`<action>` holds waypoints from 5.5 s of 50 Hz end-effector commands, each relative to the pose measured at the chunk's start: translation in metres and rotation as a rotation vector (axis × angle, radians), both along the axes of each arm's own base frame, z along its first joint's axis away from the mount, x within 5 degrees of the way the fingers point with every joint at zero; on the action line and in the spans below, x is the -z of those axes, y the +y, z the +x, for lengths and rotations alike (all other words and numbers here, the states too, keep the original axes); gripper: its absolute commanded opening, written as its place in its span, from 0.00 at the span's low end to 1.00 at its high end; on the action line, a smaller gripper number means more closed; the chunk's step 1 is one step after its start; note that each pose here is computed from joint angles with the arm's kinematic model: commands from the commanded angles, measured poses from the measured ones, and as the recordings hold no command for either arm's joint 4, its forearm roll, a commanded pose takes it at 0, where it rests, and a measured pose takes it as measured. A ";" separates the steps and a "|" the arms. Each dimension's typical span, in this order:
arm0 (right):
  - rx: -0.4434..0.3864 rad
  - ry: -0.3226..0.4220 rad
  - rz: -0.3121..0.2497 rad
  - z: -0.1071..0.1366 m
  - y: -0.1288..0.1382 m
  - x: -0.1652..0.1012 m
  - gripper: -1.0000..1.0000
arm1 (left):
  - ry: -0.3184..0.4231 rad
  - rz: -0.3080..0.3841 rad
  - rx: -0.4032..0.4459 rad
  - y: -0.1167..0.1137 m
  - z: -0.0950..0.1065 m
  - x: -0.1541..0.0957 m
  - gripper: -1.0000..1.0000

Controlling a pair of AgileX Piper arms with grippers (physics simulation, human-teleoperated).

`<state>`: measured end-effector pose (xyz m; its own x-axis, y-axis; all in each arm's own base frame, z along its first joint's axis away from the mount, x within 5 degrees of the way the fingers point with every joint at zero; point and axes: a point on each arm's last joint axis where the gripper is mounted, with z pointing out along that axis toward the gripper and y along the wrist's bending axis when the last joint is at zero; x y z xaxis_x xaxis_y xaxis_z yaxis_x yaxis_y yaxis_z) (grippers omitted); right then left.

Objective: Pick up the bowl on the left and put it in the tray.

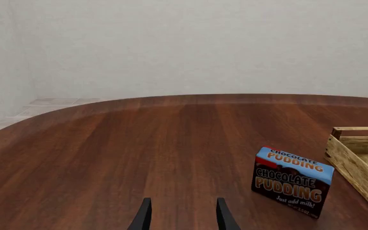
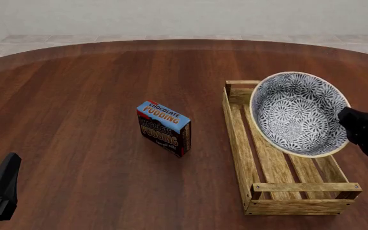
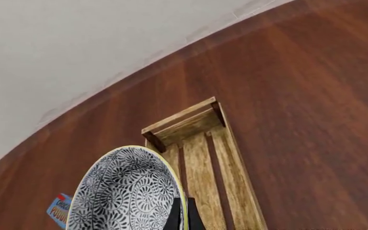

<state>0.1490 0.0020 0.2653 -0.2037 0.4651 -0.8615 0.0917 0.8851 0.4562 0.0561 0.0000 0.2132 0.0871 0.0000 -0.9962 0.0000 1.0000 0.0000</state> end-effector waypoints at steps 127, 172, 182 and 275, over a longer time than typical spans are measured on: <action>0.022 0.065 -0.011 0.022 -0.004 0.035 0.00 | 0.000 0.000 0.000 0.000 0.000 0.000 1.00; 0.026 0.085 -0.019 0.026 -0.005 0.045 0.00 | 0.000 0.000 0.000 0.000 0.000 0.000 1.00; 0.027 0.088 -0.021 0.027 -0.005 0.046 0.00 | 0.000 0.000 0.000 0.000 0.000 0.000 1.00; 0.014 0.122 -0.048 0.037 -0.004 0.066 0.00 | 0.000 0.000 0.000 0.000 0.000 0.000 1.00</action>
<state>0.1841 -0.0023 0.1995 -0.3100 0.4170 -0.8544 0.1521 0.9088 0.3884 0.0561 0.0000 0.2132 0.0871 0.0000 -0.9962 0.0000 1.0000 0.0000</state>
